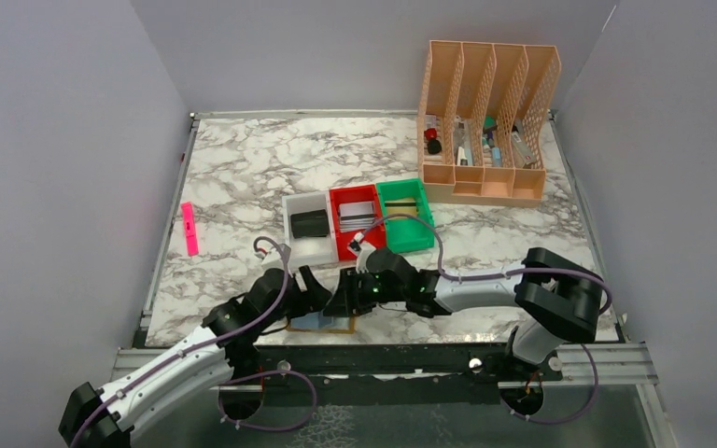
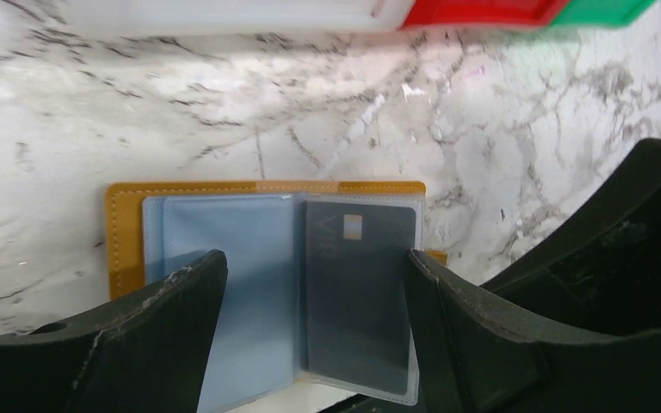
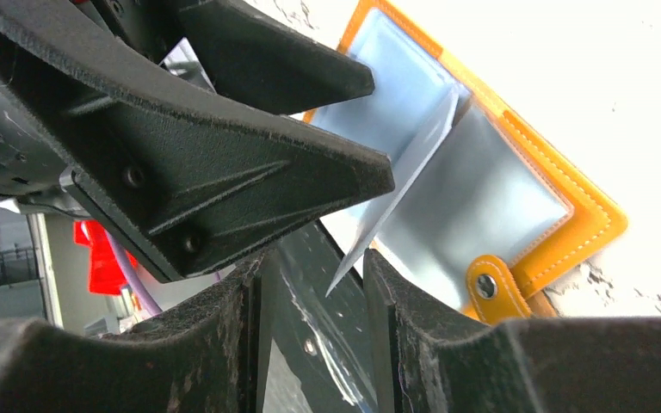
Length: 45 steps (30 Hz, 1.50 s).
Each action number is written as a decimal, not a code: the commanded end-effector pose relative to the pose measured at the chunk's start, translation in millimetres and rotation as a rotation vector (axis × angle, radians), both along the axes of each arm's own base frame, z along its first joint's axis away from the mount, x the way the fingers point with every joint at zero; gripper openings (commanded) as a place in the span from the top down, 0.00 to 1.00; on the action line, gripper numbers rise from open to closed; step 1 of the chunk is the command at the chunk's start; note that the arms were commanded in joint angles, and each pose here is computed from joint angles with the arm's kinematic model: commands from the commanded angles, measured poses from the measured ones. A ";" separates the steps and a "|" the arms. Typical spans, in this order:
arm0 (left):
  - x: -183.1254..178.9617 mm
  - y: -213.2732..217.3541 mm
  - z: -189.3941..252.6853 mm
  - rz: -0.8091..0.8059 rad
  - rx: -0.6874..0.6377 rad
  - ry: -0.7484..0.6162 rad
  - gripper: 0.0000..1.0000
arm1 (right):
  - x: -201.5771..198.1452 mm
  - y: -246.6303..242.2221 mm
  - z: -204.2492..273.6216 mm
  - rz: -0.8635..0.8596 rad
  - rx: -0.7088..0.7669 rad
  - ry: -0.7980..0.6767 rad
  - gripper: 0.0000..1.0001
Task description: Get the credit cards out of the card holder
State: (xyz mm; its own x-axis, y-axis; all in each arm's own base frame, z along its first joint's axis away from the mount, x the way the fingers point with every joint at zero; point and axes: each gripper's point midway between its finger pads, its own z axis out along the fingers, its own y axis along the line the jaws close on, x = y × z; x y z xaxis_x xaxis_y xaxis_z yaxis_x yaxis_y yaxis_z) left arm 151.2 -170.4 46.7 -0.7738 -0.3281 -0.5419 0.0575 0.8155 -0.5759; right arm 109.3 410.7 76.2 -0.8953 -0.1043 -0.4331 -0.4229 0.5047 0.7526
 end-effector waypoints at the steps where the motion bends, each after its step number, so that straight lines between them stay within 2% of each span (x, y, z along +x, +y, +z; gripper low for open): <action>1: 17.4 29.6 16.0 0.216 0.030 -0.043 0.22 | 6.4 20.2 23.5 0.007 0.082 -0.031 0.54; 6: 27.8 43.1 34.8 0.327 -0.016 -0.109 0.21 | 8.2 26.5 25.0 0.016 0.089 -0.035 0.54; 12: 28.0 71.6 37.8 0.500 -0.024 -0.104 0.21 | 10.9 36.9 23.6 0.029 0.085 -0.034 0.53; 22: 26.7 100.8 73.4 0.633 -0.116 -0.196 0.22 | 6.7 67.6 17.2 0.127 0.106 0.004 0.53; 29: 24.3 94.3 66.8 0.606 -0.118 -0.165 0.22 | 8.3 58.9 15.2 0.125 0.070 -0.033 0.54; 35: 24.7 73.8 52.6 0.488 -0.064 -0.136 0.22 | 29.7 11.1 -21.3 -0.037 -0.166 -0.103 0.54; 40: 21.2 48.9 32.1 0.358 -0.047 -0.087 0.22 | 20.0 -9.6 -60.4 -0.020 -0.258 -0.065 0.57; 45: 12.5 28.5 9.3 0.235 -0.019 -0.017 0.24 | 26.6 -34.3 -78.9 -0.104 -0.334 -0.067 0.58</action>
State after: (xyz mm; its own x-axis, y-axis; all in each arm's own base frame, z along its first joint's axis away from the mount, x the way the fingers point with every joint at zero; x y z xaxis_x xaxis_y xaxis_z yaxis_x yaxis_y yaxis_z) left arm 169.4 -113.9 59.8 -0.5747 -0.5806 -0.5767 -0.2300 0.7909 -0.5670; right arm 129.1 410.9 29.8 -0.8759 -0.1674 -0.4526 -0.4448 0.6437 0.6228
